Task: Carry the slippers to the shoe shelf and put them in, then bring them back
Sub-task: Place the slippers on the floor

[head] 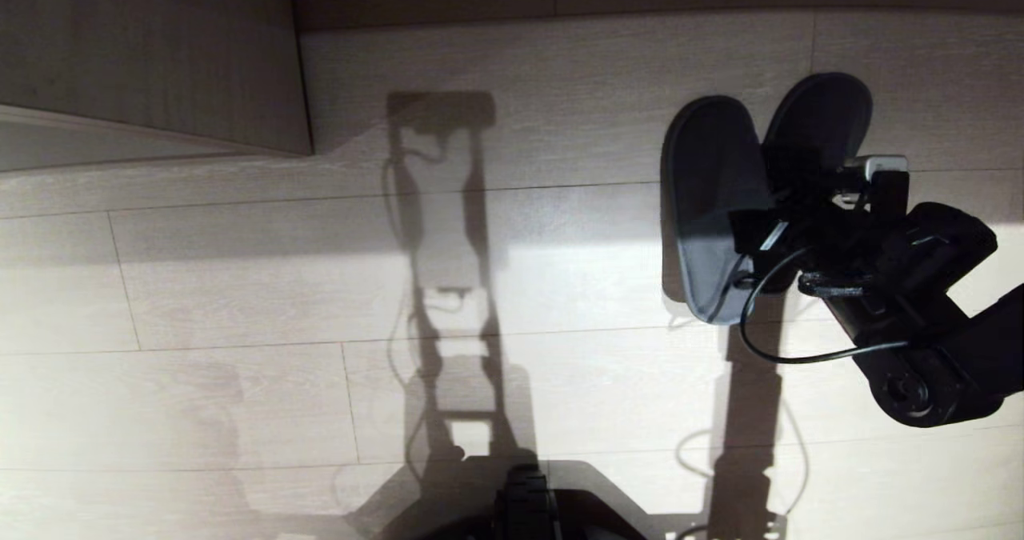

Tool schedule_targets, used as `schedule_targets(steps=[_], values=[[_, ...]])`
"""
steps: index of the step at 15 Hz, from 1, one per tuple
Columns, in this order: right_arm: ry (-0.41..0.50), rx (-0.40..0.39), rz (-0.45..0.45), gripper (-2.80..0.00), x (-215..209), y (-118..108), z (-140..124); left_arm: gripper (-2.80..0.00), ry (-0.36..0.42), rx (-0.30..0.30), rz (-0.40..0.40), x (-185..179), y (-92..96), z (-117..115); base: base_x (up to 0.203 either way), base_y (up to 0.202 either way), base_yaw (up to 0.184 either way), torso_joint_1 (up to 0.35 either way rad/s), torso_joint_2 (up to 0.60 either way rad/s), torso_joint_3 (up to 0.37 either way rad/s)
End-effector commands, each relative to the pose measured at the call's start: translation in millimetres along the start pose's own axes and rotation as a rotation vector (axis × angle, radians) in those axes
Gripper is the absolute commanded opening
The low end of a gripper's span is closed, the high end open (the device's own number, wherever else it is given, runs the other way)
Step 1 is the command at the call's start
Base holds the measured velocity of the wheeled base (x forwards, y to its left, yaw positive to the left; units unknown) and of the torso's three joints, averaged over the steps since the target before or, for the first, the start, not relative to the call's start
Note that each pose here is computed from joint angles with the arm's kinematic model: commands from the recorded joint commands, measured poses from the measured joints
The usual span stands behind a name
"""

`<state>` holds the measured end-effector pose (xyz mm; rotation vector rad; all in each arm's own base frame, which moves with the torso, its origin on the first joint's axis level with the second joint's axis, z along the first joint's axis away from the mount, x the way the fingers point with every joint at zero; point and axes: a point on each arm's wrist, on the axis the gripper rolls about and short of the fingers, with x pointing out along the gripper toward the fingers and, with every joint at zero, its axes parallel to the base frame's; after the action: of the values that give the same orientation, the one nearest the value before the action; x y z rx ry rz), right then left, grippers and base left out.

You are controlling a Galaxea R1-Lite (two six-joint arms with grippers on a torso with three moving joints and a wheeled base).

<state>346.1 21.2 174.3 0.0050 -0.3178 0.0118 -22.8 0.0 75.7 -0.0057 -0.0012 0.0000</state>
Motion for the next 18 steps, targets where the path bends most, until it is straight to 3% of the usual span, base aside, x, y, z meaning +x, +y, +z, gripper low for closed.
schedule_targets(steps=[1, 7, 12, 18], values=[[0.022, -0.001, 0.000, 0.00, -5.6, -0.1, -4.6, -2.80, -0.002, 0.000, 0.001, -0.1, 0.0, -0.1, 0.000, 0.000, 0.000, 0.000, 0.00, 0.000], [0.115, -0.009, 0.034, 0.00, -27.7, 0.0, -16.4, -2.80, -0.002, 0.000, 0.000, -0.1, 0.0, -0.1, 0.000, 0.000, 0.000, 0.000, 0.00, 0.000], [0.136, 0.020, 0.066, 0.00, -37.1, 0.2, -15.5, -2.80, -0.002, 0.000, 0.000, -0.1, 0.0, -0.1, 0.000, 0.000, 0.000, 0.000, 0.00, 0.000], [0.127, 0.132, 0.075, 0.00, -40.7, 0.3, -8.2, -2.80, -0.002, 0.000, 0.000, -0.1, 0.0, -0.1, 0.000, 0.000, 0.000, 0.000, 0.00, 0.000]])
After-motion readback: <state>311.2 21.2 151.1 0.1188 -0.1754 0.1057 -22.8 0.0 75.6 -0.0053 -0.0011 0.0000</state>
